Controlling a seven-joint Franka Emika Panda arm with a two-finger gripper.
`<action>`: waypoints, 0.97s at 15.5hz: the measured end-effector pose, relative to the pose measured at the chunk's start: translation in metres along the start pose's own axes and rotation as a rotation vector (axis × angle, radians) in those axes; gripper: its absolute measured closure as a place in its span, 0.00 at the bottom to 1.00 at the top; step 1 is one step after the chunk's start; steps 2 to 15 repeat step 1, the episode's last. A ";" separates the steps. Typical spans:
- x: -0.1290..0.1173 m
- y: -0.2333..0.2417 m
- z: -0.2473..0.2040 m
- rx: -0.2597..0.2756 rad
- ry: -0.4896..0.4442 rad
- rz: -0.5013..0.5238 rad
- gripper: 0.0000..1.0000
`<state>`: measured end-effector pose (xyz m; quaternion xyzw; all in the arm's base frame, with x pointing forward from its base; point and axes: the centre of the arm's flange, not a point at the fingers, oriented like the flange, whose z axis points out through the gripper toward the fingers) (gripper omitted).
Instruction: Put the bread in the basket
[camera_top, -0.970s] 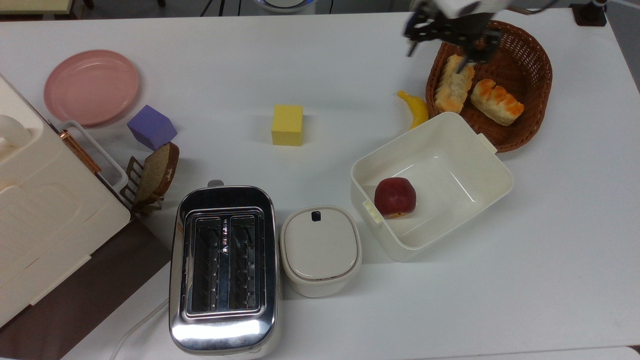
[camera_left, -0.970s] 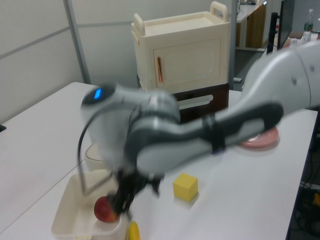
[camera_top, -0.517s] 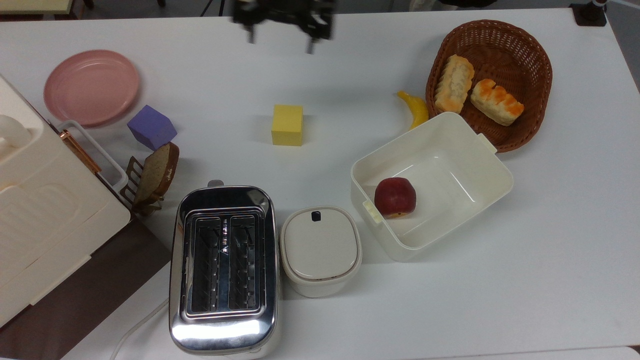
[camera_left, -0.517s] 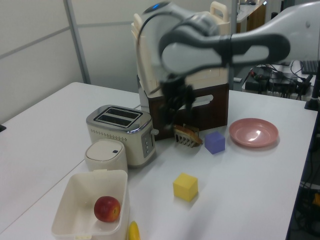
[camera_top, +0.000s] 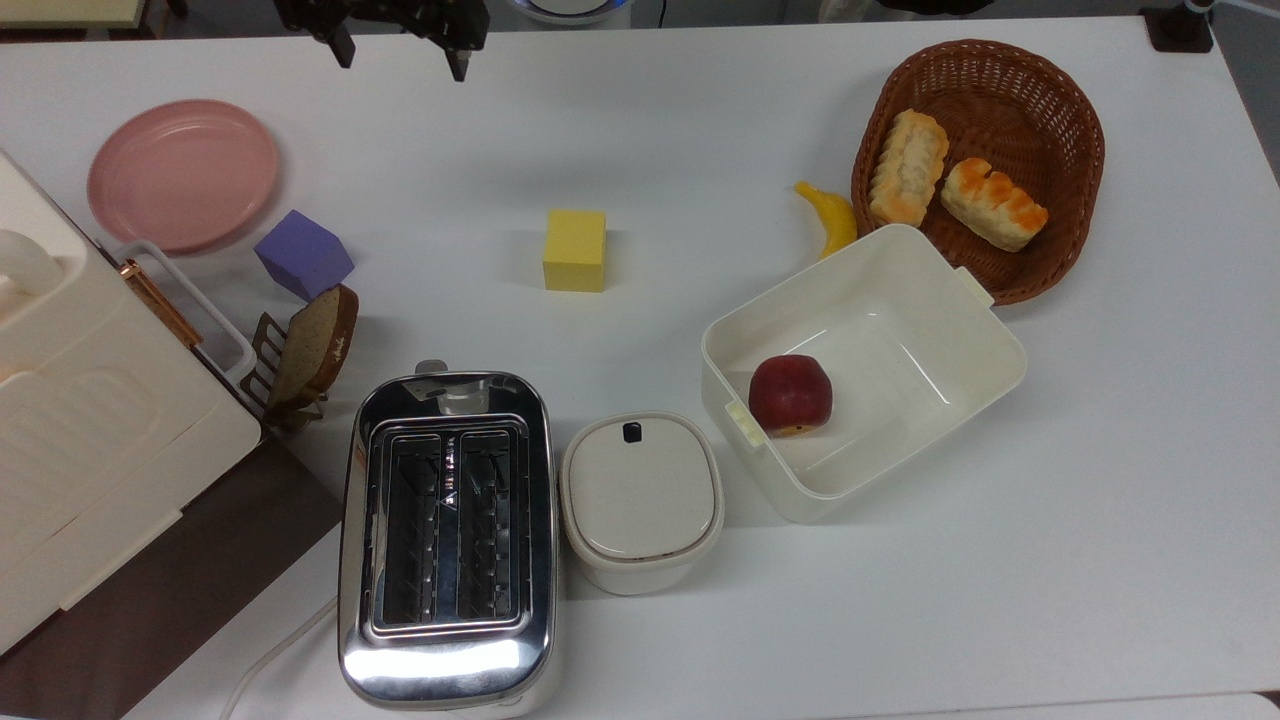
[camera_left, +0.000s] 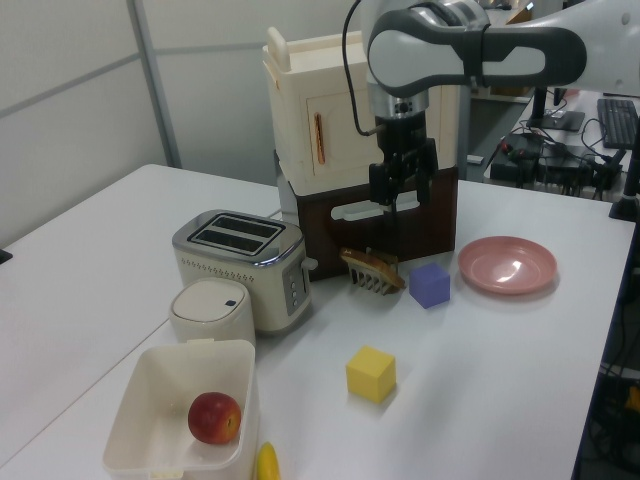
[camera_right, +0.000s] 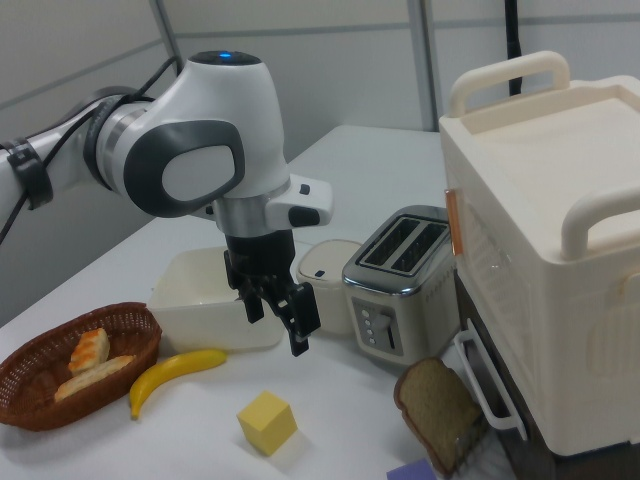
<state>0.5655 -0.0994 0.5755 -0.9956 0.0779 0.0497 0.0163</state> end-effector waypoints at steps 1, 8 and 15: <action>0.000 0.004 0.000 0.003 0.001 0.006 0.00; 0.000 0.004 0.000 0.003 0.001 0.006 0.00; 0.000 0.004 0.000 0.003 0.001 0.006 0.00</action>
